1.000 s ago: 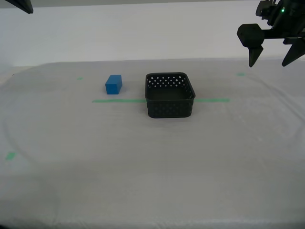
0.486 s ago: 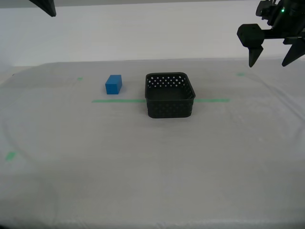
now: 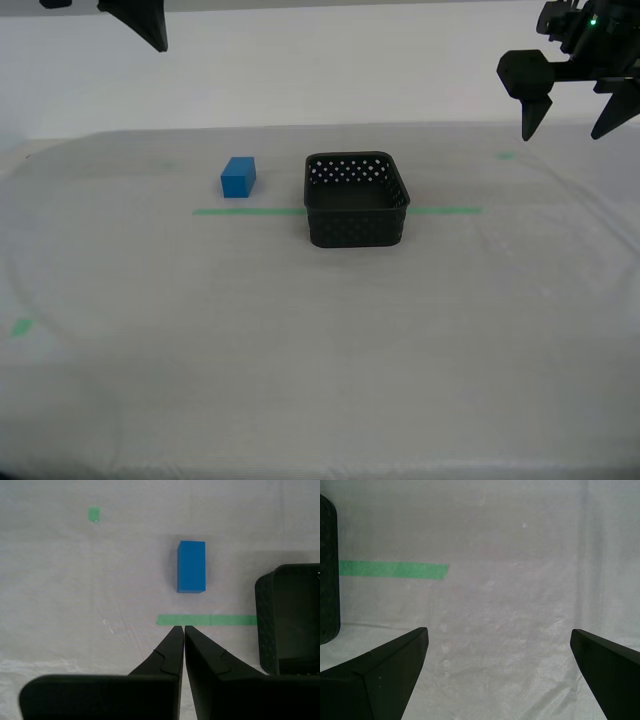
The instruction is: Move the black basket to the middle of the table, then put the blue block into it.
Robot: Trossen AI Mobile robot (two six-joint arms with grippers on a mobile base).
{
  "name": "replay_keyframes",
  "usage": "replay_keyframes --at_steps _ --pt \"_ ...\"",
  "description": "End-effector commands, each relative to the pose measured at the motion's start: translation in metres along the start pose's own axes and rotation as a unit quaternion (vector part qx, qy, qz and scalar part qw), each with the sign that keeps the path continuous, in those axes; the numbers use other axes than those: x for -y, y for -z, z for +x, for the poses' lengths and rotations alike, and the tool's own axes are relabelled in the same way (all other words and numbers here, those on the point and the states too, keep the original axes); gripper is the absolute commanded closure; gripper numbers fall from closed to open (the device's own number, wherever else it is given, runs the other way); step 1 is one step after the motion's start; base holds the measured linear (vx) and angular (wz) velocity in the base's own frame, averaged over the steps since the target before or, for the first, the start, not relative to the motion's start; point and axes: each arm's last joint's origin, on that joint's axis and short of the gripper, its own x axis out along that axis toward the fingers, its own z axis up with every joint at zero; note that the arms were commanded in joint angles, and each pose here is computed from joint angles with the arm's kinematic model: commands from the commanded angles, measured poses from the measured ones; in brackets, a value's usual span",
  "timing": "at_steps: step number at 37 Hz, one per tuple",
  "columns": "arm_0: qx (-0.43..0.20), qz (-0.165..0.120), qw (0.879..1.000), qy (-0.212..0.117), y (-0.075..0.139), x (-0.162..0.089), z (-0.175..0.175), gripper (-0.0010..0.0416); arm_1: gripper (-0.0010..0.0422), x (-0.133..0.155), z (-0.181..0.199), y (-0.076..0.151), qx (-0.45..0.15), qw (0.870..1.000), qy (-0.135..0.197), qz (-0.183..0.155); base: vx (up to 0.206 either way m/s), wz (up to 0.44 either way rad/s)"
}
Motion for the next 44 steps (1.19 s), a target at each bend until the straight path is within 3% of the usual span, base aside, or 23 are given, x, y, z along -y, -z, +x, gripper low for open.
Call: replay_keyframes --at_steps 1,6,11,30,44 --pt "0.001 0.000 1.000 0.001 0.000 0.000 0.000 0.0007 0.0412 0.005 0.010 -0.002 -0.008 1.000 0.002 -0.002 0.000 0.000" --pt "0.001 0.000 1.000 0.001 0.000 0.000 0.000 0.0007 0.0401 0.008 0.024 -0.004 -0.016 1.000 0.003 0.002 0.000 0.000" --pt "0.004 0.000 1.000 0.000 -0.001 0.000 0.000 0.0007 0.0360 0.012 0.034 -0.003 -0.023 1.000 0.003 0.005 0.000 0.000" --pt "0.012 0.001 1.000 -0.001 -0.002 -0.001 0.000 0.0007 0.0142 0.015 0.041 -0.011 0.009 0.999 0.012 0.029 0.000 0.000" --pt "0.012 0.001 1.000 -0.001 -0.002 -0.001 0.000 0.0007 0.0008 0.015 0.042 -0.015 0.028 0.999 0.016 0.039 0.000 0.000"
